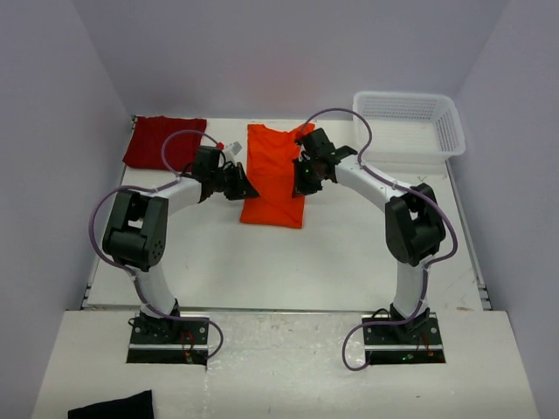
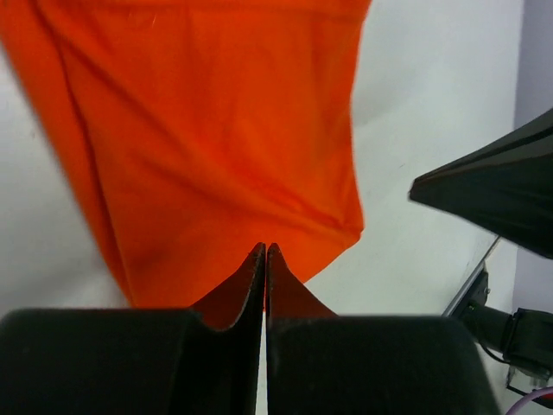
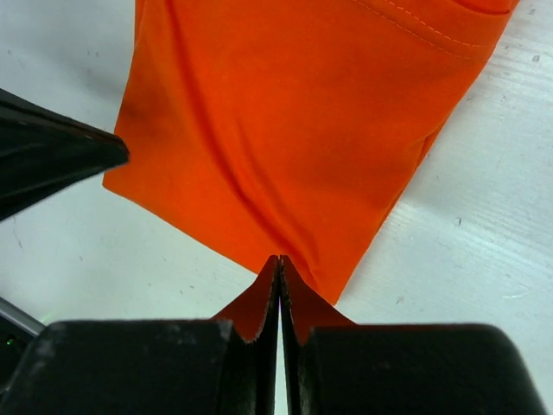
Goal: Fold and stack the t-shirts
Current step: Fold the folded rectangular tshirt in 1/3 of the way
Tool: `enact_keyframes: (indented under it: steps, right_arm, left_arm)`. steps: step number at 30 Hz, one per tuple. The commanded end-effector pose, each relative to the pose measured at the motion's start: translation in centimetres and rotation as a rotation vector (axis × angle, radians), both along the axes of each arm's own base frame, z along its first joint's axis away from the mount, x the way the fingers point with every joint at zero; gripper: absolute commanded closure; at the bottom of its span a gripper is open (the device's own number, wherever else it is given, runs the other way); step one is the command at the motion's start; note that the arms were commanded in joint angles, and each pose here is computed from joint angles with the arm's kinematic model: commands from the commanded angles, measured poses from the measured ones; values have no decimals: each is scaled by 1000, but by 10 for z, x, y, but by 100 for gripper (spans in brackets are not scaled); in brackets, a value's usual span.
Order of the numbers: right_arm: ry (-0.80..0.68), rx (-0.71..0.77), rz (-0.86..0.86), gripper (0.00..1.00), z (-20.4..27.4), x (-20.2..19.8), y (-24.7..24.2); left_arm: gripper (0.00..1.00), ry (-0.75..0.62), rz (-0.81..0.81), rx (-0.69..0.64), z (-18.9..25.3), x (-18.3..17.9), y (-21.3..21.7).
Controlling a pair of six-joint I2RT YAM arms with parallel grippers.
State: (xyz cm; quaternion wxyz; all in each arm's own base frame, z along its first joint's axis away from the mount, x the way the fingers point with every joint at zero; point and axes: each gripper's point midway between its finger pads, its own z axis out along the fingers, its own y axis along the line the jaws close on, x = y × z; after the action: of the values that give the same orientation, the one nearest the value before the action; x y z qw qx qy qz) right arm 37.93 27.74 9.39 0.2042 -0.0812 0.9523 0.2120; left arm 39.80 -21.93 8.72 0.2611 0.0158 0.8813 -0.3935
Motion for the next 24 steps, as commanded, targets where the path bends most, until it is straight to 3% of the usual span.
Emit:
enact_keyframes:
  steps: [1, 8, 16, 24]
  right_arm:
    - [20, 37, 32, 100, 0, 3, 12]
    - [87, 77, 53, 100, -24, 15, 31]
    - [153, 57, 29, 100, -53, 8, 29]
    - [206, 22, -33, 100, -73, -22, 10]
  left_arm:
    - [100, -14, -6, 39, -11, -7, 3]
    - [100, -16, -4, 31, -22, -16, -3]
    - [100, 94, 11, 67, -54, -44, -6]
    - [100, 232, 70, 278, -84, -109, -6]
